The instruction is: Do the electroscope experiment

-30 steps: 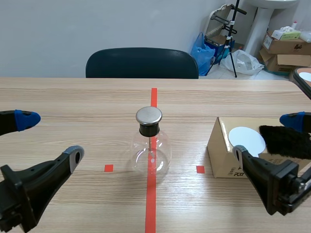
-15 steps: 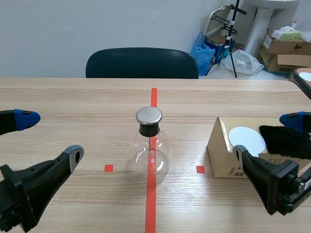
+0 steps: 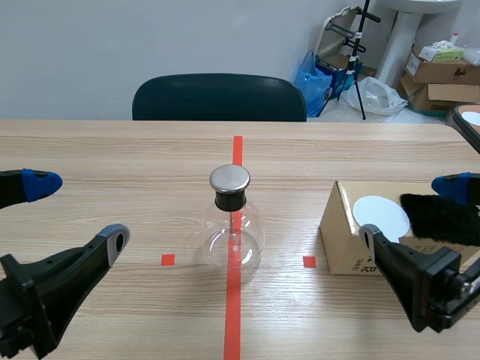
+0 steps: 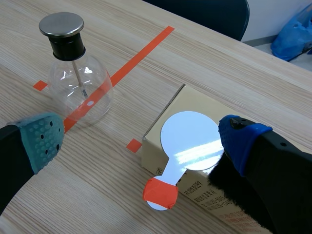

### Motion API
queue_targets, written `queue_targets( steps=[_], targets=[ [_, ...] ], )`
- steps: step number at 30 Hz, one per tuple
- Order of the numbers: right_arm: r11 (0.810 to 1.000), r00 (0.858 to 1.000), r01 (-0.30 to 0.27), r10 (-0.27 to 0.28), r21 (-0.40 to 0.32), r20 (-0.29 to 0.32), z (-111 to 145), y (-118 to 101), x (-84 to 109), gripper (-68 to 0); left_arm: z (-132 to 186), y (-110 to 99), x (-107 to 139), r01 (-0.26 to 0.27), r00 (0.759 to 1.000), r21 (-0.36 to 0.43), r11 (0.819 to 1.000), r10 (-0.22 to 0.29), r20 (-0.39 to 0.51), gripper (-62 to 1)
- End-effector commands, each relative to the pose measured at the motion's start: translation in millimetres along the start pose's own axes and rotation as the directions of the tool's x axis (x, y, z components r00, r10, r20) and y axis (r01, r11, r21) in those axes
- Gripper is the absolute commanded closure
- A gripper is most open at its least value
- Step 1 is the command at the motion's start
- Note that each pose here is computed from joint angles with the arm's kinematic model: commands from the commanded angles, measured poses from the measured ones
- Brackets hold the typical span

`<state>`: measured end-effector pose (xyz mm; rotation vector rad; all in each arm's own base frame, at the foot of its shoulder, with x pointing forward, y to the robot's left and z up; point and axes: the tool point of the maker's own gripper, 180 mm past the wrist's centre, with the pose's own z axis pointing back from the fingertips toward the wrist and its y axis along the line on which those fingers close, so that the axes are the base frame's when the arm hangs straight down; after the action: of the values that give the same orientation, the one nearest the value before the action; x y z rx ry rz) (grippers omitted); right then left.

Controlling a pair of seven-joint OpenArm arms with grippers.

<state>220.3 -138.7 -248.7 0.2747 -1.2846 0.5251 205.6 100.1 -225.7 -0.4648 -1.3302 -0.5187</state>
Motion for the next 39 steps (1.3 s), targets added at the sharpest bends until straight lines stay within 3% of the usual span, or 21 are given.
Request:
queue_targets(
  steps=[1, 5, 10, 15, 17, 23, 31, 39],
  targets=[
    [1.0, 0.999, -0.022, 0.022, -0.006, 0.029, -0.6, -5.7, 9.6, -67.9, -1.0, -1.6, 9.2, 0.003, 0.999, -0.005, 1.0, -0.002, 0.032, -62.3],
    [0.999, 0.999, -0.044, 0.044, -0.001, 0.018, -0.6, -5.2, 7.9, -67.9, -1.0, -1.6, 9.2, 0.003, 0.999, -0.005, 1.0, -0.002, 0.032, -62.3],
    [0.993, 0.993, -0.114, 0.114, 0.008, -0.022, 1.0, -3.9, -0.2, -67.9, -1.0, -1.7, 9.3, 0.003, 0.999, -0.006, 1.0, -0.002, 0.032, -62.3],
    [0.967, 0.963, -0.253, 0.256, 0.036, -0.089, 7.0, -1.0, -10.7, -67.9, -1.0, -1.8, 9.0, 0.002, 1.0, -0.006, 1.0, -0.002, 0.031, -62.3],
    [0.946, 0.939, -0.32, 0.325, 0.061, -0.114, 9.6, 3.5, -13.9, -67.9, -1.0, -1.7, 9.2, 0.003, 0.999, -0.006, 1.0, -0.002, 0.032, -62.3],
    [0.851, 0.834, -0.501, 0.523, 0.156, -0.177, 24.0, 20.9, -30.2, -67.9, -1.0, -1.7, 9.2, 0.003, 0.999, -0.006, 1.0, -0.002, 0.032, -62.3],
    [0.765, 0.732, -0.627, 0.643, 0.148, -0.225, 37.7, 17.4, -42.0, -67.9, -1.0, -1.6, 9.1, 0.003, 1.0, -0.006, 1.0, -0.003, 0.031, -62.3],
    [0.659, 0.624, -0.746, 0.743, 0.097, -0.242, 38.7, 3.0, -36.3, -67.9, -1.0, -1.6, 9.2, 0.003, 1.0, -0.006, 1.0, -0.003, 0.031, -62.3]
  ],
)
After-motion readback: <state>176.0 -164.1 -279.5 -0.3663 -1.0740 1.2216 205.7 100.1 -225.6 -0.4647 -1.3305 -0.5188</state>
